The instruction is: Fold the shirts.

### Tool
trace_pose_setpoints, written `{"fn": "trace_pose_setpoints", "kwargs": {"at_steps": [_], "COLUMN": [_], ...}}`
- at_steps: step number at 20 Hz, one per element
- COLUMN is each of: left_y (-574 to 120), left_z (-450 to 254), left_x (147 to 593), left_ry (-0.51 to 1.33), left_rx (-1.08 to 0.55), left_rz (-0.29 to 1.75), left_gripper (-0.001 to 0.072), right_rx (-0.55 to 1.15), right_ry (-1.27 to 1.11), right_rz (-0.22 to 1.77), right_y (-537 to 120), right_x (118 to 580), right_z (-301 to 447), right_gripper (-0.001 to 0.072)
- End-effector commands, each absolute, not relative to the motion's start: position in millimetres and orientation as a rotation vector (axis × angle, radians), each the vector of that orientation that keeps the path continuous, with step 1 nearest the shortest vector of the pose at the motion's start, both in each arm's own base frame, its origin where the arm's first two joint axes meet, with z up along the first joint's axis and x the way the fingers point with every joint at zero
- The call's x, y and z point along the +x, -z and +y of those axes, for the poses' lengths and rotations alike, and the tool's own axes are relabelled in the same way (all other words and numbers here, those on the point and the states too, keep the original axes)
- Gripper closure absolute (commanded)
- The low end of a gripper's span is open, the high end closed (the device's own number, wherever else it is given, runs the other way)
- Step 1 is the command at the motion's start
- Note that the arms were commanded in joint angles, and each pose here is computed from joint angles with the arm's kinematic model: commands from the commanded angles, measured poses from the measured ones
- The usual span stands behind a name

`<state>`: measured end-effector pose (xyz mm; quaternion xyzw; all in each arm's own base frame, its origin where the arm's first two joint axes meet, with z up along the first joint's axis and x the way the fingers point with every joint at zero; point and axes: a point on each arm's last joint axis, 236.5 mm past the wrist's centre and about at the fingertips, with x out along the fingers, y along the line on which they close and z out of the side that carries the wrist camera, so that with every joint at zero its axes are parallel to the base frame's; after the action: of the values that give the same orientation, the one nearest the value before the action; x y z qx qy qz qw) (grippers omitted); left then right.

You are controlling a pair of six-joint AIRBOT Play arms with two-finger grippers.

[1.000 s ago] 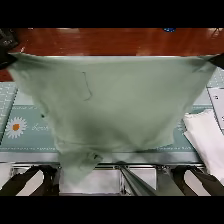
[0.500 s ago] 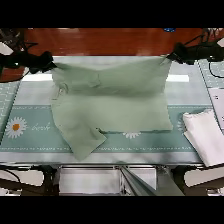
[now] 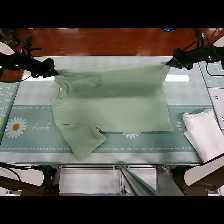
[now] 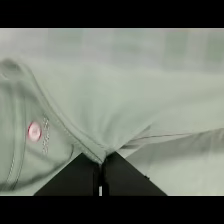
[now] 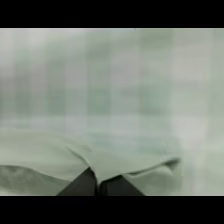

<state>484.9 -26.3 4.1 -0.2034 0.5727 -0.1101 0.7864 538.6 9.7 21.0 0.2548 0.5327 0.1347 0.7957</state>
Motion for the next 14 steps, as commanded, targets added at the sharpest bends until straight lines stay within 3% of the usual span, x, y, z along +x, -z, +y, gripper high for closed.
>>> {"fn": "trace_pose_setpoints", "kwargs": {"at_steps": [1, 9, 10, 11, 12, 13, 14], "left_y": [16, 67, 67, 67, 65, 61, 56], "left_z": [-12, -30, -31, -27, -15, -4, 4], "left_x": [431, 396, 394, 392, 388, 382, 375], "left_ry": [0.249, 0.254, 0.257, 0.253, 0.222, 0.176, 0.158], "left_rx": [-0.300, -0.315, -0.316, -0.297, -0.259, -0.244, -0.224], "left_rz": [1.449, 1.575, 1.585, 1.592, 1.618, 1.650, 1.679], "left_gripper": [0.0675, 0.0663, 0.0651, 0.0648, 0.0643, 0.0510, 0.0192], "right_rx": [0.462, 0.468, 0.491, 0.502, 0.493, 0.470, 0.433], "right_ry": [-0.272, -0.261, -0.241, -0.228, -0.227, -0.190, -0.143], "right_rz": [1.392, 1.513, 1.520, 1.541, 1.561, 1.577, 1.577], "right_y": [6, 54, 56, 56, 54, 51, 44], "right_x": [481, 453, 452, 448, 442, 435, 430], "right_z": [-15, 1, 2, 1, 0, -11, -26], "right_gripper": [0.0688, 0.0685, 0.0567, 0.0286, 0.0300, 0.0300, 0.0300]}}
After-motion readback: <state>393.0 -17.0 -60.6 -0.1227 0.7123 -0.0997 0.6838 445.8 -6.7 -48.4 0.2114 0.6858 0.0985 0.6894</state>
